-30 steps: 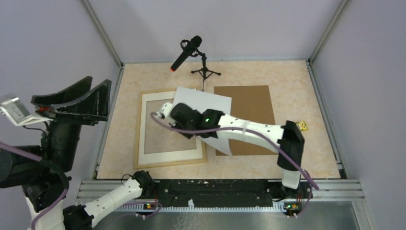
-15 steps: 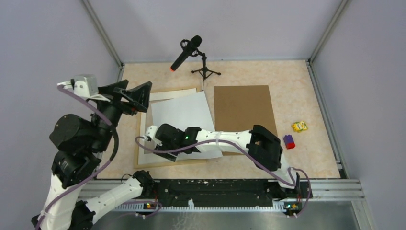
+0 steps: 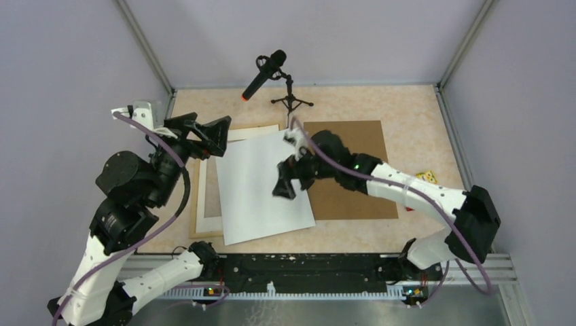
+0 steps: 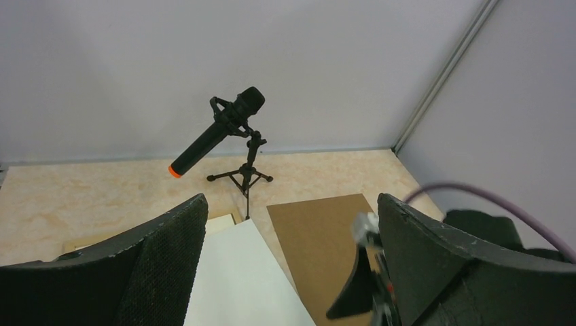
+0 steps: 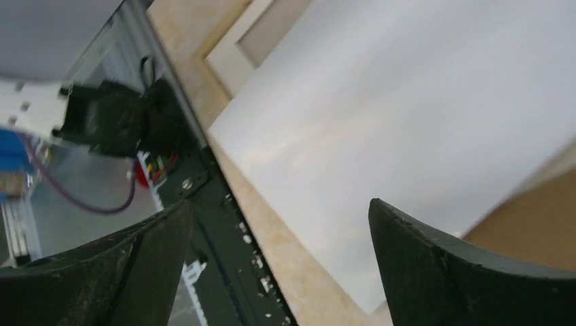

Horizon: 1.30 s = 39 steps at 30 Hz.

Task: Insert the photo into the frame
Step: Turn over the photo from the photo frame.

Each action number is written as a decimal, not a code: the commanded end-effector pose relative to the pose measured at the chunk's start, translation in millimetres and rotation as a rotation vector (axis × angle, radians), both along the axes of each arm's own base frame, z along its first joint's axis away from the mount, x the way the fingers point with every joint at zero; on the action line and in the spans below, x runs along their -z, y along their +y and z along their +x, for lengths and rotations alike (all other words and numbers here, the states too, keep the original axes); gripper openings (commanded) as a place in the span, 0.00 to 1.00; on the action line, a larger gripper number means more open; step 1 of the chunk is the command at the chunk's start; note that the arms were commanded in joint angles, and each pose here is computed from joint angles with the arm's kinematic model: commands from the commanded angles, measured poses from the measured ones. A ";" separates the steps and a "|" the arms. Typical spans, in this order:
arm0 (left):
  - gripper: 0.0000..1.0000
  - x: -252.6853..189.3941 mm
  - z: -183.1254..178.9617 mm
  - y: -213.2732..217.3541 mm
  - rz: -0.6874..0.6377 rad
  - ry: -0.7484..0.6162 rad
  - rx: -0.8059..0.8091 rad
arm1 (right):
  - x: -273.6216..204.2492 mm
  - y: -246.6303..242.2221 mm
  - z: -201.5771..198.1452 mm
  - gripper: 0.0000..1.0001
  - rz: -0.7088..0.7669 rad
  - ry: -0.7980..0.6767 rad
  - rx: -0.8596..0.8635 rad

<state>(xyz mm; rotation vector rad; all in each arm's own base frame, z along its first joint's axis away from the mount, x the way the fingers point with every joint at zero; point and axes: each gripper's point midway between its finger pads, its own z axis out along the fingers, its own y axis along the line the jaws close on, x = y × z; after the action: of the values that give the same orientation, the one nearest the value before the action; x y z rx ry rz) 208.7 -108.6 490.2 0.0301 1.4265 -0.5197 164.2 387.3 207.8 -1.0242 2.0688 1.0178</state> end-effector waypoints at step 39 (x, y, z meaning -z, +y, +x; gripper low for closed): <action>0.99 34.8 12.6 -47.7 -0.019 0.103 0.149 | 95.4 -2.0 142.4 0.00 0.481 0.355 0.177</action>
<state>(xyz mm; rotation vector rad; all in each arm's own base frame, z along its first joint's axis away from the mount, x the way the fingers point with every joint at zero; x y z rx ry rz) 223.9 -157.1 443.2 0.1083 1.5622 -0.6393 299.1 376.6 75.9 -0.2363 2.2183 1.6208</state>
